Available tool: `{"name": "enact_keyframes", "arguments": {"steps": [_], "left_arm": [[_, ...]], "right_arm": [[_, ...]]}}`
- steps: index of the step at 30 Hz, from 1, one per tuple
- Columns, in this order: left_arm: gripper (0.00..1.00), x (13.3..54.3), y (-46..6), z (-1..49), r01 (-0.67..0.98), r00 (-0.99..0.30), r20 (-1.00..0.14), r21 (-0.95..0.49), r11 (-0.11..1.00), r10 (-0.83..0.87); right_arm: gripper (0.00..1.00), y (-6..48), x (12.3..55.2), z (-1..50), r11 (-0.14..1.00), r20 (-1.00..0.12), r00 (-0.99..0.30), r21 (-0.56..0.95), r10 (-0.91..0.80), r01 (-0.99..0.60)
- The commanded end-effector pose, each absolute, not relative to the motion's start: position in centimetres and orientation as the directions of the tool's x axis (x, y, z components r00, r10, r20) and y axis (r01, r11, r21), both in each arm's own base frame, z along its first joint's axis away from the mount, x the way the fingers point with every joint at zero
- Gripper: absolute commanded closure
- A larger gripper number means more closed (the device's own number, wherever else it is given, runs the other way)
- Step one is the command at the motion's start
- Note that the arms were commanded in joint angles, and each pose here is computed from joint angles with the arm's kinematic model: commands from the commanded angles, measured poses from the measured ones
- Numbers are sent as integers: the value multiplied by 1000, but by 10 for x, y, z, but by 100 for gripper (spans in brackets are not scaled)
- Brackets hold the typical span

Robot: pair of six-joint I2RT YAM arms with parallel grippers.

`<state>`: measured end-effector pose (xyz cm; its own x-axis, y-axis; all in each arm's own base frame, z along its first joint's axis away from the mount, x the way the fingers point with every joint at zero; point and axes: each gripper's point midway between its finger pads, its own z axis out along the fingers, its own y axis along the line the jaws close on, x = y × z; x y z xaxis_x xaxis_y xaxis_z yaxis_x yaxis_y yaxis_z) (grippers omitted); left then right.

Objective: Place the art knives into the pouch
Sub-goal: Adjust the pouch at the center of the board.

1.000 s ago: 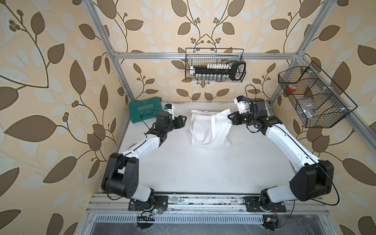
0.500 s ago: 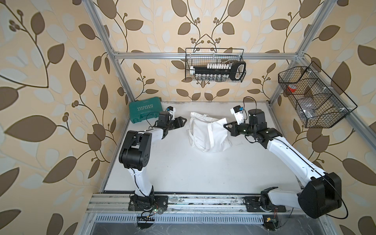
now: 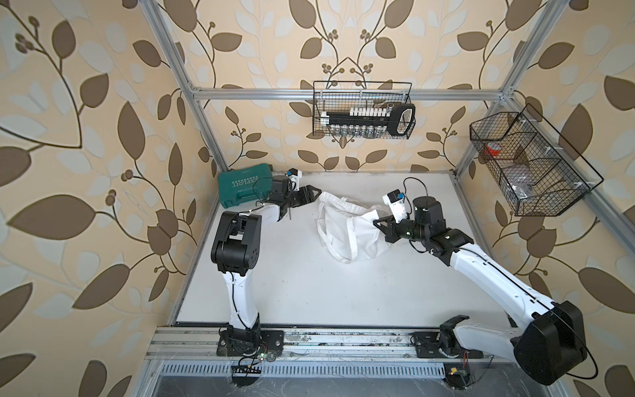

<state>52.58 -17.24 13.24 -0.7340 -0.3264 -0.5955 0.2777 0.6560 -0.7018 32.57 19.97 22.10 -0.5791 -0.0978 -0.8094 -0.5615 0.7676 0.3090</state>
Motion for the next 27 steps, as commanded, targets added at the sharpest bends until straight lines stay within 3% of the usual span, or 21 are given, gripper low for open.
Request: {"name": "enact_keyframes", "arguments": {"steps": [1, 9, 11, 14, 15, 22, 27], "left_arm": [[31, 529, -184, 144, 311, -755, -579, -729, 609, -307], [32, 520, -225, 136, 368, -781, -597, -678, 636, -184], [43, 520, -228, 131, 366, -786, -593, -674, 641, -175], [93, 525, -230, 131, 356, -790, -585, -681, 640, -183], [100, 526, -229, 134, 352, -789, -585, -680, 643, -186], [100, 505, -196, 199, 292, -707, -662, -595, 749, -250], [100, 456, -174, 272, 262, -626, -712, -575, 775, -316]], "right_arm": [[100, 201, 327, 225, 770, -824, -555, 279, -115, -574], [100, 202, 328, 223, 776, -821, -556, 267, -126, -571], [100, 203, 327, 224, 774, -822, -556, 269, -127, -574], [100, 203, 327, 227, 776, -825, -551, 262, -129, -573], [100, 202, 327, 227, 778, -824, -551, 261, -129, -571], [100, 182, 342, 255, 861, -840, -535, 204, -90, -465], [100, 160, 349, 299, 920, -865, -499, 150, -56, -362]]}}
